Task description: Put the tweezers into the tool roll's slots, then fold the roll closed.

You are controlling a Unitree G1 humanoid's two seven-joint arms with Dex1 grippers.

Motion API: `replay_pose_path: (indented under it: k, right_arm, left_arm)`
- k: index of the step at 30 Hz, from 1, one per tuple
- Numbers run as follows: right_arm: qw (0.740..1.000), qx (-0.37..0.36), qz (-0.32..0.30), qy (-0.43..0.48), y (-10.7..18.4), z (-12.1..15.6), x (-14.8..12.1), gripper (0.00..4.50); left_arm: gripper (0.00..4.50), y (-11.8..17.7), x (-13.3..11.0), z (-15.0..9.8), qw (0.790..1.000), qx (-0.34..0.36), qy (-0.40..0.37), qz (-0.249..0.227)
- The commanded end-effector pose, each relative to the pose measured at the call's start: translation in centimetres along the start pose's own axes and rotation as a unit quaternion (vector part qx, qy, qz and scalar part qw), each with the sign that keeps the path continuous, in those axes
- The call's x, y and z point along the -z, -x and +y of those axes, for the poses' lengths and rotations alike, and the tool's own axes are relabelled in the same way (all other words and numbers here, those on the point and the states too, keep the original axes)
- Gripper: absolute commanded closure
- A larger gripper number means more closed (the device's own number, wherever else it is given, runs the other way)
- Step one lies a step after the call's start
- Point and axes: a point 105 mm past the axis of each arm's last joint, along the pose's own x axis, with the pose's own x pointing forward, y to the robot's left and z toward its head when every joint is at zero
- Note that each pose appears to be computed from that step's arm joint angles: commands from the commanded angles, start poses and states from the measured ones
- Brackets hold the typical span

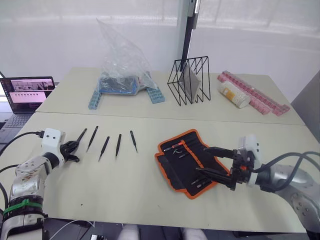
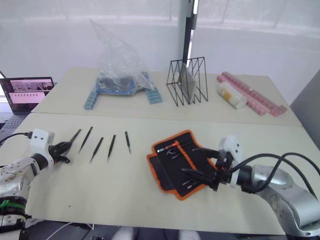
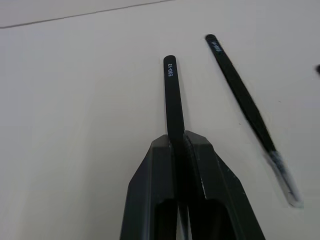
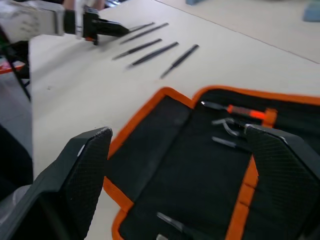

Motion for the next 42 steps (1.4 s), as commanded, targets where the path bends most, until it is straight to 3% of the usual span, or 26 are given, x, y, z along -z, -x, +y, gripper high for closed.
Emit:
replay_pose_path:
  k: [1, 11, 17, 22, 26, 33, 36, 42]
  right_arm:
    - [0.999, 0.038, -0.021, 0.021, 0.6, 0.3, -0.6, 1.12]
    - [0.99, 0.142, -0.024, -0.003, -0.1, -0.7, 2.2, 4.46]
    - [0.983, 0.18, -0.028, -0.024, -1.1, -1.3, 4.0, 4.46]
    - [0.976, 0.209, -0.038, -0.035, -0.9, -1.7, 4.9, 4.46]
    - [0.972, 0.229, -0.03, -0.043, -0.9, -2.0, 5.9, 4.46]
    - [0.965, 0.25, 0.04, -0.07, -1.3, -2.0, 9.4, 4.46]
    - [0.965, 0.249, 0.04, -0.073, -1.4, -1.8, 9.5, 4.46]
    - [0.967, 0.242, 0.037, -0.075, -1.8, -1.2, 9.4, 4.46]
  left_arm:
    - [4.5, 0.6, -4.9, -2.6, 0.996, 0.055, -0.048, -0.044]
    - [4.5, -1.3, -11.0, -15.7, 0.954, 0.283, -0.061, -0.076]
    - [4.5, -2.8, -12.0, -21.9, 0.926, 0.364, -0.085, -0.05]
    - [4.5, -1.4, -11.1, -25.5, 0.903, 0.418, -0.102, -0.01]
    - [4.5, -0.2, -9.9, -26.6, 0.895, 0.433, -0.107, 0.017]
    - [4.5, 0.4, -7.6, -27.7, 0.887, 0.44, -0.109, 0.092]
    - [4.5, 0.2, -6.8, -27.6, 0.888, 0.426, -0.118, 0.125]
    - [4.5, -0.6, -6.3, -27.4, 0.893, 0.404, -0.134, 0.146]
